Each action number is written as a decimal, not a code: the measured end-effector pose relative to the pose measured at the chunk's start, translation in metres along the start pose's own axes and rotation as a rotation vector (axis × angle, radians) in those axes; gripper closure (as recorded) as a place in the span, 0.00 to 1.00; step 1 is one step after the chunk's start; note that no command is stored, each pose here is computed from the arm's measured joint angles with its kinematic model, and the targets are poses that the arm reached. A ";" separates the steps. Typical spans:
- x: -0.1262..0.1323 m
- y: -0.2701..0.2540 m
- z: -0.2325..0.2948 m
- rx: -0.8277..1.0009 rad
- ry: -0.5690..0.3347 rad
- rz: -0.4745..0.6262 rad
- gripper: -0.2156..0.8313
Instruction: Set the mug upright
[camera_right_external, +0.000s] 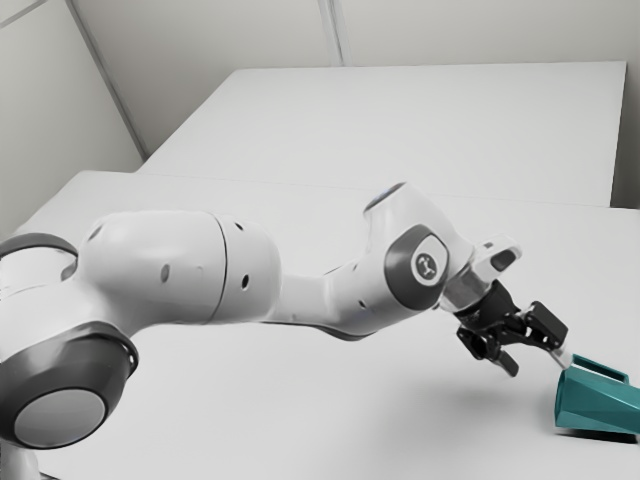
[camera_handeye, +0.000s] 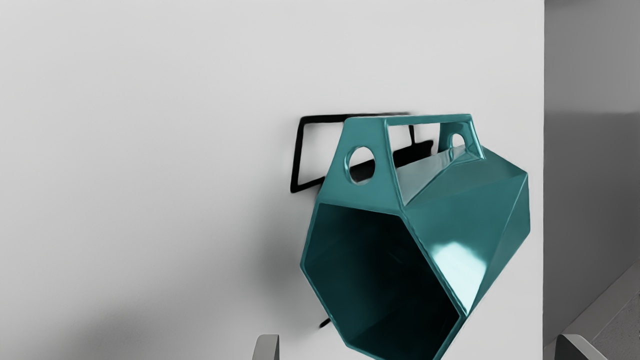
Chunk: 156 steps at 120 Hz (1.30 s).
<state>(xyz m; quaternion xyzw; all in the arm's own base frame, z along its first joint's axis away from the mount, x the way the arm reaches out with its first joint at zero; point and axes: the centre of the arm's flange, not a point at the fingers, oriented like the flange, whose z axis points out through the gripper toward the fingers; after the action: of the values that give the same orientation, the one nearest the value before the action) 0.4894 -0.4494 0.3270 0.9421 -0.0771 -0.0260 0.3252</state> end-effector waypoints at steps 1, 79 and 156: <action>0.001 0.000 0.001 -0.001 0.001 0.001 0.21; 0.013 0.031 0.066 -0.050 -0.028 0.101 0.26; 0.012 0.064 0.061 -0.067 -0.012 0.192 0.88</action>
<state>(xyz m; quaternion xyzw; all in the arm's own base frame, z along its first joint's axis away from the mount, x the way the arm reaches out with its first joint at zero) 0.4865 -0.5382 0.3181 0.9188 -0.1680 -0.0028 0.3572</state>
